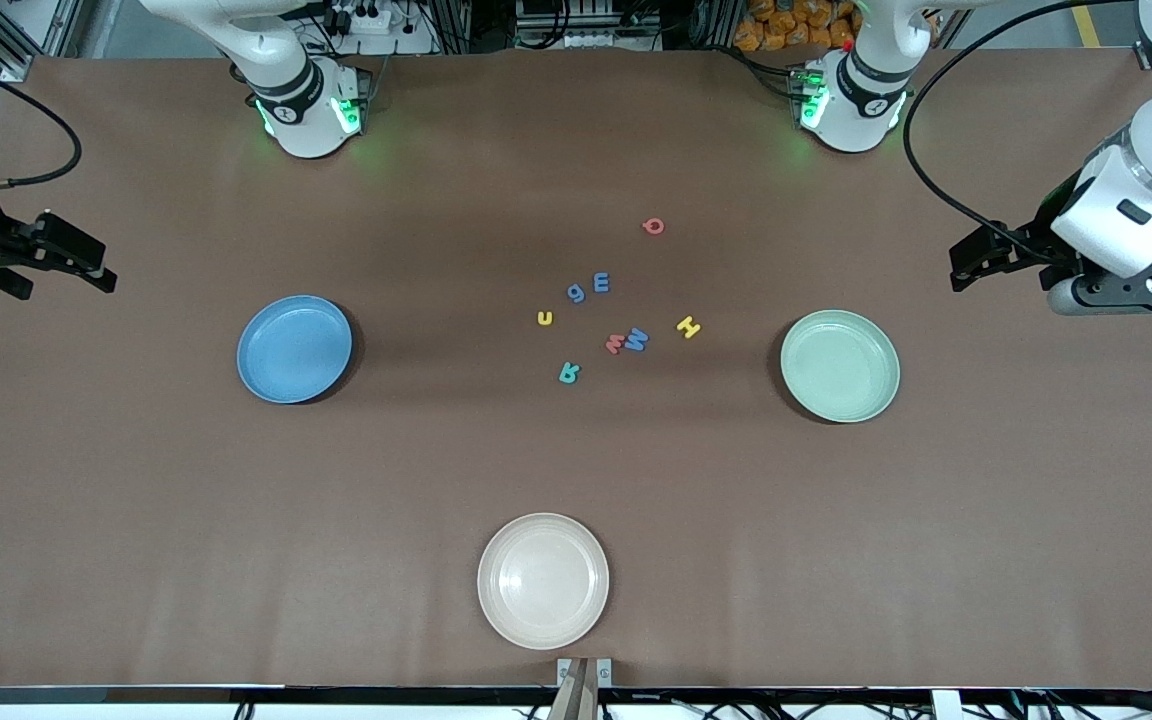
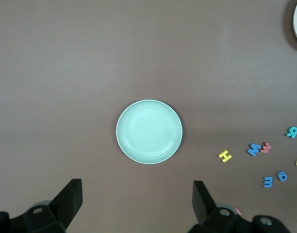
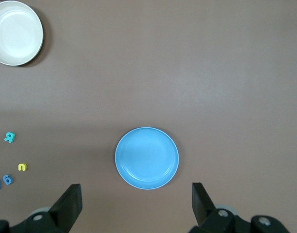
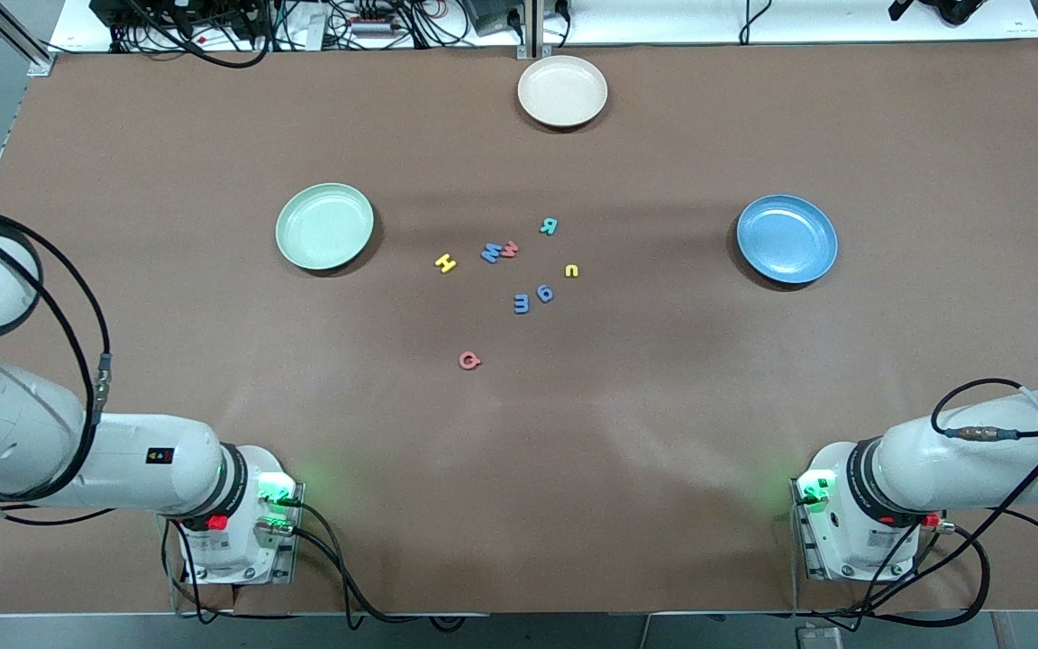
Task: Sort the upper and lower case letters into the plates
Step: 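Move the left gripper from rest toward the yellow H letter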
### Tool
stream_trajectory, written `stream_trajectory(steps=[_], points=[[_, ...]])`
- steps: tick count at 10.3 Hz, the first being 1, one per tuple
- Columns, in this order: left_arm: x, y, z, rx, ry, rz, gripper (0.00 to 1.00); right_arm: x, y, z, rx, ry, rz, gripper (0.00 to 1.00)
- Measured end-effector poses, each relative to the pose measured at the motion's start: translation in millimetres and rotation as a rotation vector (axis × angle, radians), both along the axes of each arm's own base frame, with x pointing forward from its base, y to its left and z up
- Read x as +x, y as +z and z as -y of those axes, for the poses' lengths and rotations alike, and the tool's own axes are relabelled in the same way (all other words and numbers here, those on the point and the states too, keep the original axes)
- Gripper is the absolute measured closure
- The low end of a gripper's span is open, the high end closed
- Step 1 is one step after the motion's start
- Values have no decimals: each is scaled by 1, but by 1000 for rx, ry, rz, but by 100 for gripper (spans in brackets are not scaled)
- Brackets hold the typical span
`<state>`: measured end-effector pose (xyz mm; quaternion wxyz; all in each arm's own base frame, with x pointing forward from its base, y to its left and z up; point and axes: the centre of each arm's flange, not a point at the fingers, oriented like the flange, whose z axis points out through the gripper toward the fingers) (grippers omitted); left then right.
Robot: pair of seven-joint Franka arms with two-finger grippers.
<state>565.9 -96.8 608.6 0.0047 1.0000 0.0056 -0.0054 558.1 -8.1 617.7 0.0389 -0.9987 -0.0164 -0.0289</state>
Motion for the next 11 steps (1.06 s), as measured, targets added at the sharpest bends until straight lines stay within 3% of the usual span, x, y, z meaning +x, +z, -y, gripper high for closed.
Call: stream_trajectory(steps=[6, 9, 11], points=[[-3, -6, 3, 5, -6, -33, 0, 0, 0, 0, 1, 0, 0, 0], [-16, -20, 21, 40, -27, -140, 0, 0, 0, 1, 2, -2, 1, 0], [-20, -28, 36, 48, -52, -171, 0, 0, 0, 2, 2, -4, 0, 0]])
